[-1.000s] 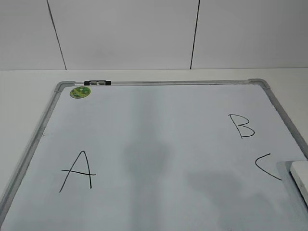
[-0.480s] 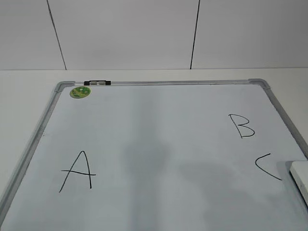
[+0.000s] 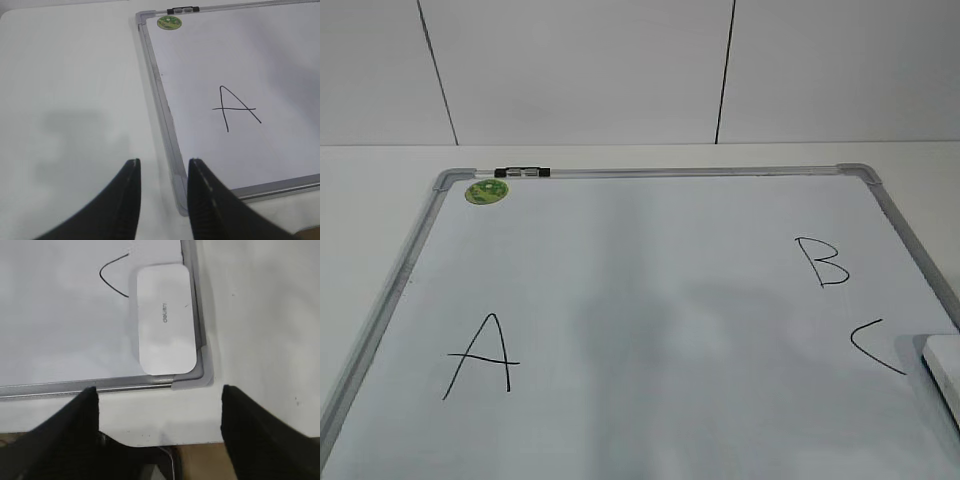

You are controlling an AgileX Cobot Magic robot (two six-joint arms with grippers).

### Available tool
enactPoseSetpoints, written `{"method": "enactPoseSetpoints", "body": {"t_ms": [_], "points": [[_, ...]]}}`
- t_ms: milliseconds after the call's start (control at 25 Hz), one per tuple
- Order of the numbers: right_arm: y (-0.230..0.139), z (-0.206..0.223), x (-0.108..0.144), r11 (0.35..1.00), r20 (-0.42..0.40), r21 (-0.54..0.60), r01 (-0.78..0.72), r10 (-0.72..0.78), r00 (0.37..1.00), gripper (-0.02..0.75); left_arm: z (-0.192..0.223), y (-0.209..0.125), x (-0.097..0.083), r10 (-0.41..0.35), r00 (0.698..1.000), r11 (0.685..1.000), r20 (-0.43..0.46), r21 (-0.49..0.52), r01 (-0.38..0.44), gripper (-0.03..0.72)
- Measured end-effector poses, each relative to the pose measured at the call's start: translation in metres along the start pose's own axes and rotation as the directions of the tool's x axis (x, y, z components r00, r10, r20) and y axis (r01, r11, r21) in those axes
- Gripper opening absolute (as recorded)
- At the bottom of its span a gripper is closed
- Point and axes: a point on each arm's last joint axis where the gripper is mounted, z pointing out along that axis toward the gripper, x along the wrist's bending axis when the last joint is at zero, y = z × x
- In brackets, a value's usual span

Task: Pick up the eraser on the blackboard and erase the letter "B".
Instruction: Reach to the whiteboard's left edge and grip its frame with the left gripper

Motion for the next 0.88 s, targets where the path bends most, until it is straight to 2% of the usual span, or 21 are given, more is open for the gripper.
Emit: {"method": "enactPoseSetpoints", "body": {"t_ms": [160,320,560,880], "points": [[0.013,0.019,0.002,0.991,-0.011,0.13,-0.042,0.043,0.999,0.584,0.006,0.017,0.0,-0.008,1.0,0.998,0.004,0.067,0.008,0.244],[0.021,0.034,0.005,0.971,-0.025,0.231,-0.063,0.07,0.997,0.584,0.019,0.048,0.0,-0.023,1.0,0.986,0.003,0.167,0.022,0.244],[0.03,0.054,0.005,0.942,-0.017,0.326,-0.076,0.087,0.996,0.584,0.064,0.091,0.001,-0.068,0.998,0.923,0.001,0.379,0.063,0.244],[0.039,0.078,0.005,0.908,-0.002,0.41,-0.086,0.096,0.995,0.584,0.14,0.127,0.004,-0.101,0.995,0.819,-0.012,0.566,0.09,0.243]]}}
